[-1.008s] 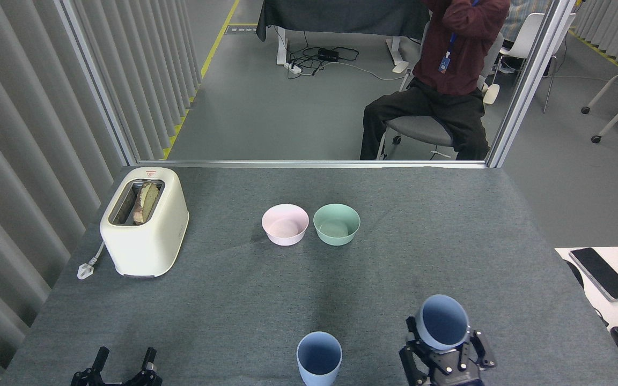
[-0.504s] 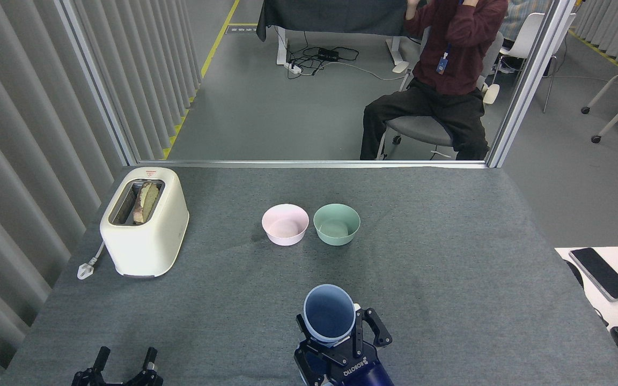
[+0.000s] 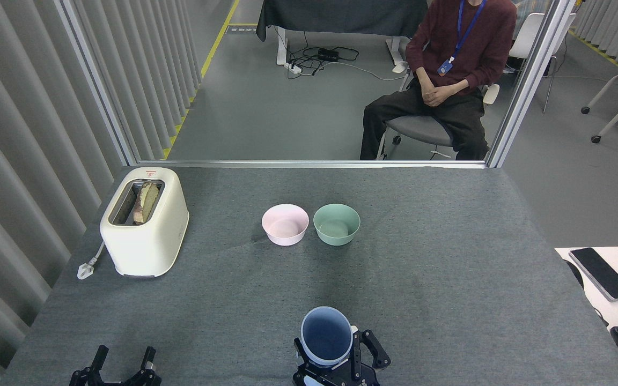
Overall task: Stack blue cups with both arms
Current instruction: 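Lower the held blue cup into the first blue cup, then open the right gripper and withdraw it from the stacked cups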
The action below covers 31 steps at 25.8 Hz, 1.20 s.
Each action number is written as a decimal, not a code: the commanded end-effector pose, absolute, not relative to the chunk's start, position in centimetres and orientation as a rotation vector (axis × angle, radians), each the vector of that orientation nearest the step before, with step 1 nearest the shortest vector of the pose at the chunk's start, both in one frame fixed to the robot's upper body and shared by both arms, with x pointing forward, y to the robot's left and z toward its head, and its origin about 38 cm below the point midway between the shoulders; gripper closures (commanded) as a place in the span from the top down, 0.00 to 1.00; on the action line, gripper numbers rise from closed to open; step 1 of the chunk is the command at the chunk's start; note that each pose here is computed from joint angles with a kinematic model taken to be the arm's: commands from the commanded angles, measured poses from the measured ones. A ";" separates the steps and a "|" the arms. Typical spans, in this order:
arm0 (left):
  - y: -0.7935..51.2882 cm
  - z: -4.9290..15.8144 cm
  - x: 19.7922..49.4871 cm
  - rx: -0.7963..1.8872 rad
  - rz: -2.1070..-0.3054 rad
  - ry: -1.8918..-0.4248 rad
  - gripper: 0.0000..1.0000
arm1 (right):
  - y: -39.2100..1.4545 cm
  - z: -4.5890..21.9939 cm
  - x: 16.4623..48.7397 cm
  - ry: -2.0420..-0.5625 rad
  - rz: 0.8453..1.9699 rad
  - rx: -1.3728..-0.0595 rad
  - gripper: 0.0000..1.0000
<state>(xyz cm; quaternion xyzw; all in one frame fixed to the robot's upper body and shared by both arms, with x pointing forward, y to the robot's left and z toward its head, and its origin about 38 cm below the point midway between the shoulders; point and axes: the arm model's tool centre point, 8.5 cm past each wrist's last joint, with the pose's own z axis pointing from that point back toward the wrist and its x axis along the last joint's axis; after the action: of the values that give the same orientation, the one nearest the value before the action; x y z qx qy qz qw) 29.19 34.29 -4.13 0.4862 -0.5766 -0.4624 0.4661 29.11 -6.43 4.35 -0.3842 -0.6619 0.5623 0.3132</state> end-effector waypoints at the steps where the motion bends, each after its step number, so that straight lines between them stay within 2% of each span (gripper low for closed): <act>1: 34.3 -4.1 29.2 1.195 -1.136 -1.416 1.00 | -6.4 4.3 29.4 -1.736 1.489 -1.012 0.36; 6: 34.5 -4.1 29.3 1.195 -1.138 -1.414 1.00 | -6.5 4.0 29.3 -1.724 1.498 -1.007 0.37; 7: 34.5 -4.0 29.4 1.197 -1.136 -1.416 1.00 | -6.6 3.9 29.3 -1.719 1.498 -1.009 0.40; 8: 34.5 -4.0 29.4 1.197 -1.136 -1.416 1.00 | -6.7 3.9 29.4 -1.715 1.496 -1.012 0.58; 9: 34.4 -4.0 29.4 1.196 -1.137 -1.417 1.00 | -6.7 3.9 29.4 -1.717 1.490 -1.016 1.00; 15: 34.3 -4.0 29.5 1.196 -1.135 -1.421 1.00 | -6.9 4.2 29.7 -1.718 1.472 -1.030 1.00; 19: 34.3 -4.0 29.5 1.196 -1.135 -1.421 1.00 | -7.3 5.0 30.6 -1.701 1.430 -1.090 1.00; 21: 34.3 -4.0 29.5 1.196 -1.135 -1.421 1.00 | -8.1 5.8 31.6 -1.678 1.374 -1.160 1.00; 24: 34.2 -4.0 29.5 1.194 -1.132 -1.422 1.00 | -12.0 6.9 33.5 -1.582 1.189 -1.297 1.00; 27: 34.1 -4.1 29.4 1.192 -1.131 -1.421 1.00 | -16.4 6.2 33.7 -1.483 1.068 -1.318 1.00; 29: 34.1 -4.1 29.4 1.192 -1.131 -1.421 1.00 | -19.7 4.9 32.8 -1.403 1.054 -1.339 1.00; 31: 34.1 -4.0 29.5 1.193 -1.130 -1.422 1.00 | -22.8 2.5 30.4 -1.333 1.117 -1.318 1.00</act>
<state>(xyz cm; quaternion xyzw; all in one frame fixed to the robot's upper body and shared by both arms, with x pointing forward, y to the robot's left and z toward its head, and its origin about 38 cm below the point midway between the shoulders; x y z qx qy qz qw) 29.45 34.12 -4.07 0.4857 -0.5791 -0.4606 0.4654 32.66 -18.52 4.74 -0.5318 -0.5745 0.4417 0.4381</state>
